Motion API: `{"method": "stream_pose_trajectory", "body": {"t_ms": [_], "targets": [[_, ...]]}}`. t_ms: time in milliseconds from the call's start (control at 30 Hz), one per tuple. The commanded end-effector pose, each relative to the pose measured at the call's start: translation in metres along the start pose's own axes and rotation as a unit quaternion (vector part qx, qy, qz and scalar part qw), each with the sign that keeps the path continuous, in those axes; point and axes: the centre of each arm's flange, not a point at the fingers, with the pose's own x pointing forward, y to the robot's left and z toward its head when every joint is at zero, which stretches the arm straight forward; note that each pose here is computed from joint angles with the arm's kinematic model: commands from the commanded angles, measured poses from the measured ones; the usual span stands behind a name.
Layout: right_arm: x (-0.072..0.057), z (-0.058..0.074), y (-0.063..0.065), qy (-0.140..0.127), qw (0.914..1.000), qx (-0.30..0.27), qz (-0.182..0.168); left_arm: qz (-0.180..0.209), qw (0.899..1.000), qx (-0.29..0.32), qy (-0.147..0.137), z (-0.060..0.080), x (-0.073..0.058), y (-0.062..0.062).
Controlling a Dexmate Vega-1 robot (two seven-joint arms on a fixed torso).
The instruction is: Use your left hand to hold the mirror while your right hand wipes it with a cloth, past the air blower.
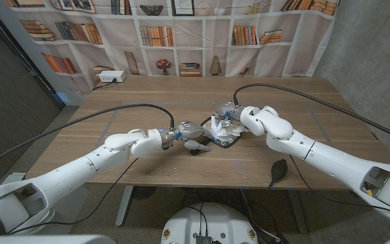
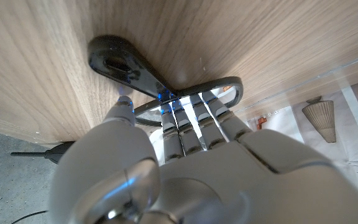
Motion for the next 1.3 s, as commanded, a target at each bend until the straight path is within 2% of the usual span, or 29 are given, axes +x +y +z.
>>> {"method": "stream_pose_trajectory", "body": {"t_ms": [33, 367, 933, 1100, 1200, 1300], "targets": [[-0.010, 0.002, -0.013, -0.003, 0.9997, 0.009, -0.024, 0.000, 1.000, 0.003, 0.000, 0.002, 0.002, 0.000], [-0.030, 0.005, 0.026, 0.005, 0.9984, 0.033, 0.045, -0.003, 1.000, 0.005, 0.000, 0.000, 0.003, 0.000], [-0.059, 0.003, 0.064, 0.035, 0.9906, 0.075, 0.109, -0.004, 1.000, 0.007, -0.008, -0.007, 0.008, 0.003], [-0.061, 0.004, 0.066, 0.032, 0.9901, 0.074, 0.115, -0.005, 1.000, 0.007, -0.010, -0.008, 0.008, 0.002], [-0.057, 0.005, 0.060, 0.026, 0.9917, 0.069, 0.105, -0.004, 1.000, 0.007, -0.012, -0.009, 0.009, 0.003], [-0.050, 0.005, 0.047, 0.019, 0.9944, 0.060, 0.086, -0.003, 1.000, 0.009, -0.014, -0.009, 0.009, 0.004]]}}
